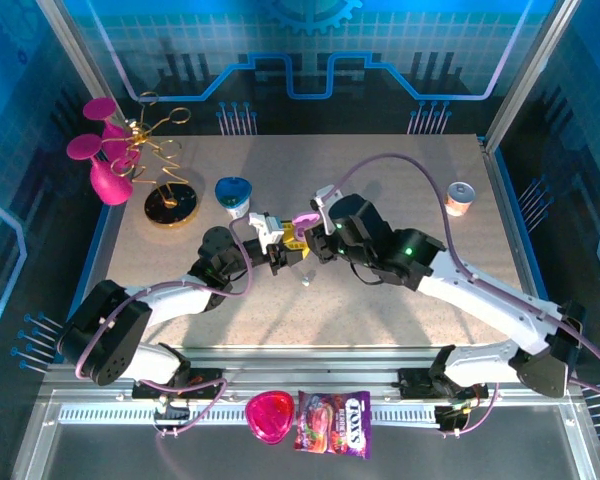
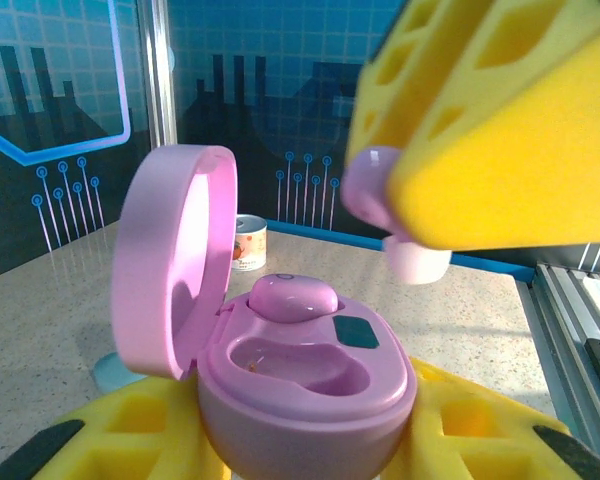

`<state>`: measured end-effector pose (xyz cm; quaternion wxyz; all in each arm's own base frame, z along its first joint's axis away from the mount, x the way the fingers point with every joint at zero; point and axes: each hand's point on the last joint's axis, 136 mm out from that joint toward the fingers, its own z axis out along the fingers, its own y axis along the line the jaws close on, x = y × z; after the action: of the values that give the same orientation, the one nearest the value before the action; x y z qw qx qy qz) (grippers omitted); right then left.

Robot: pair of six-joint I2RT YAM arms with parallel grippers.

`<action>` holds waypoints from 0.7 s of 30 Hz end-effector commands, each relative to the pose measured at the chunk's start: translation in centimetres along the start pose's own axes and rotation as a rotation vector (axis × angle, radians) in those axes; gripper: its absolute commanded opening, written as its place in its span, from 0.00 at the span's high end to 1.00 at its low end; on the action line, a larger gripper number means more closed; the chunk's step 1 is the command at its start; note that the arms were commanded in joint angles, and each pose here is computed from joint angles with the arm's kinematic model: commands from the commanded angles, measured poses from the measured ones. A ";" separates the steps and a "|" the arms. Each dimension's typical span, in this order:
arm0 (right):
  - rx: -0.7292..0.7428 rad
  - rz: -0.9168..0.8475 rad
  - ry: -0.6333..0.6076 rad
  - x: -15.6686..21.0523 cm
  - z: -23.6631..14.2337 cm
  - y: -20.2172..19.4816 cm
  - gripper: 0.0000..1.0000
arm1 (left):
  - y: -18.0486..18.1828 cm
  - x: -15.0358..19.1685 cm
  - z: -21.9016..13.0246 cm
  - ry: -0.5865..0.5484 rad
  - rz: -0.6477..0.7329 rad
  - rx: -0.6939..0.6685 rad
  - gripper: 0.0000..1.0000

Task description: Insert wireless bluetooth earbuds into charging case

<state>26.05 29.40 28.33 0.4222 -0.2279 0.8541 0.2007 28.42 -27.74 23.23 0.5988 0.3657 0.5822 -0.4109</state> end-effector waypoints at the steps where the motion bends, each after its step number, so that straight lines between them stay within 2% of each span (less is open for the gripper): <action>1: -0.054 -0.026 -0.064 -2.4 0.0 1.9 0.82 | 0.4 -1.7 0.2 -0.033 0.055 -0.015 0.67; 21: -0.004 -0.007 0.009 0.0 2.7 0.8 0.82 | -0.1 -2.8 0.0 -0.057 0.066 -0.003 0.66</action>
<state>26.88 31.46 27.20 0.4140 -0.2408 0.8538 0.2042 28.49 -27.67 23.34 0.5986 0.3641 0.5852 -0.4083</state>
